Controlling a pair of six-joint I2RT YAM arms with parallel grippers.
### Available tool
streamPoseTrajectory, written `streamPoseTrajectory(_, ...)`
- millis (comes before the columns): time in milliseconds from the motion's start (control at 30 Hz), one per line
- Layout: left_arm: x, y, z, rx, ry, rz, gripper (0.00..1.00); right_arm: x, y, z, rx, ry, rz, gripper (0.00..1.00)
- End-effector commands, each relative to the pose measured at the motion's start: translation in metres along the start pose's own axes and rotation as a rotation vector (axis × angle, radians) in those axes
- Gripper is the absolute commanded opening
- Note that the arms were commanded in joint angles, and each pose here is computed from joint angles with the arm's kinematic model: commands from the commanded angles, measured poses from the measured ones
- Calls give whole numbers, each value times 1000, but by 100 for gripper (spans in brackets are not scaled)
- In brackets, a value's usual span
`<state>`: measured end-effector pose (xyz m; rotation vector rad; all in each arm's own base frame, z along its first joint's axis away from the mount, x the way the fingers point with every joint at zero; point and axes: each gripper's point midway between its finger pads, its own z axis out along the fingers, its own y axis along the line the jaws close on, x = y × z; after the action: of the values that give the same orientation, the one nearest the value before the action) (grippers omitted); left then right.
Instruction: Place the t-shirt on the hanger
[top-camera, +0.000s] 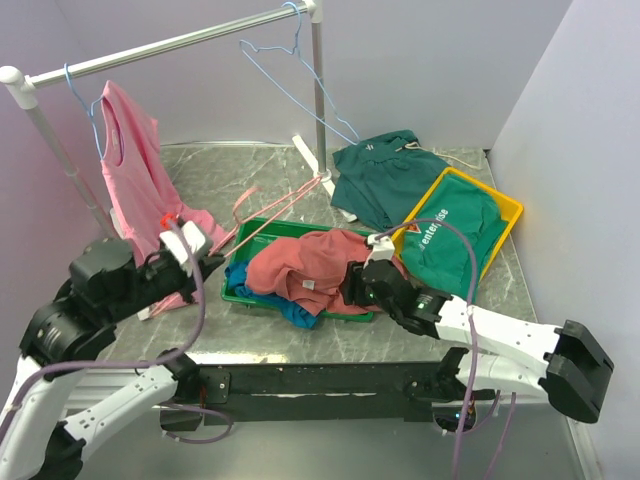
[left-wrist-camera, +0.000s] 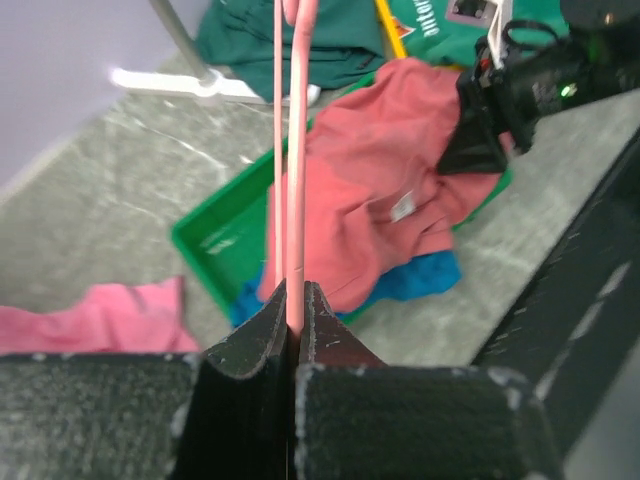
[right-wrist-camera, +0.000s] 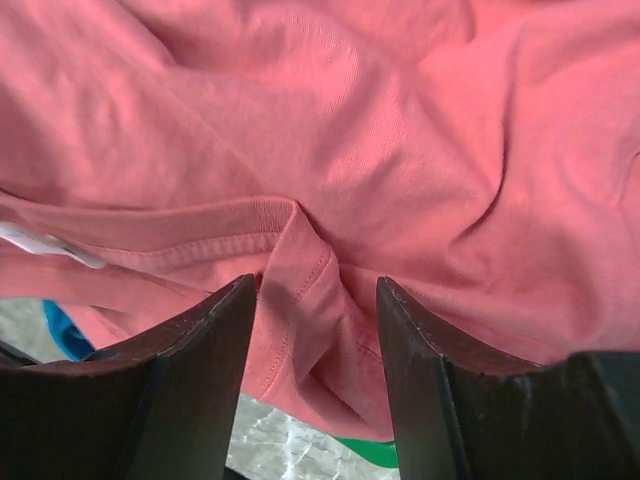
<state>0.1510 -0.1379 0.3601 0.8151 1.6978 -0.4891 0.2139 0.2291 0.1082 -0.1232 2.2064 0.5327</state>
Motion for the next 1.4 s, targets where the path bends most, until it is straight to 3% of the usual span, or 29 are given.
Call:
streamPoseTrajectory(0, 8, 9, -12, -17, -6, 248, 1, -17, 13, 2, 3, -50, -2, 59)
streamPoseTrajectory(133, 20, -6, -1, 93, 49, 291, 1, -17, 12, 5, 29, -52, -20, 59)
streamPoseTrajectory(233, 26, -20, 4, 176, 74, 305, 1, -15, 7, 5, 53, -51, -17, 48)
streamPoseTrajectory(267, 25, -27, 4, 212, 73, 303, 1, -15, 2, 5, 72, -58, -17, 37)
streamPoseTrajectory(367, 34, -40, 2, 279, 119, 296, 1, -17, -7, 0, 96, -82, -6, 20)
streamPoseTrajectory(467, 46, -55, 5, 348, 177, 297, 1, -24, -7, -7, 92, -109, 12, 15)
streamPoseTrajectory(733, 81, -60, 18, 369, 312, 366, 1, -34, -13, -17, 113, -152, 36, 9)
streamPoseTrajectory(1133, 93, -61, 25, 353, 320, 351, 1, -61, -6, -41, 70, -217, 58, 7)
streamPoseTrajectory(1267, 78, -67, 45, 351, 241, 330, 1, -72, 5, -53, 16, -244, 51, 6)
streamPoseTrajectory(1367, 82, -69, 63, 347, 254, 334, 1, -84, 14, -67, -33, -271, 43, 6)
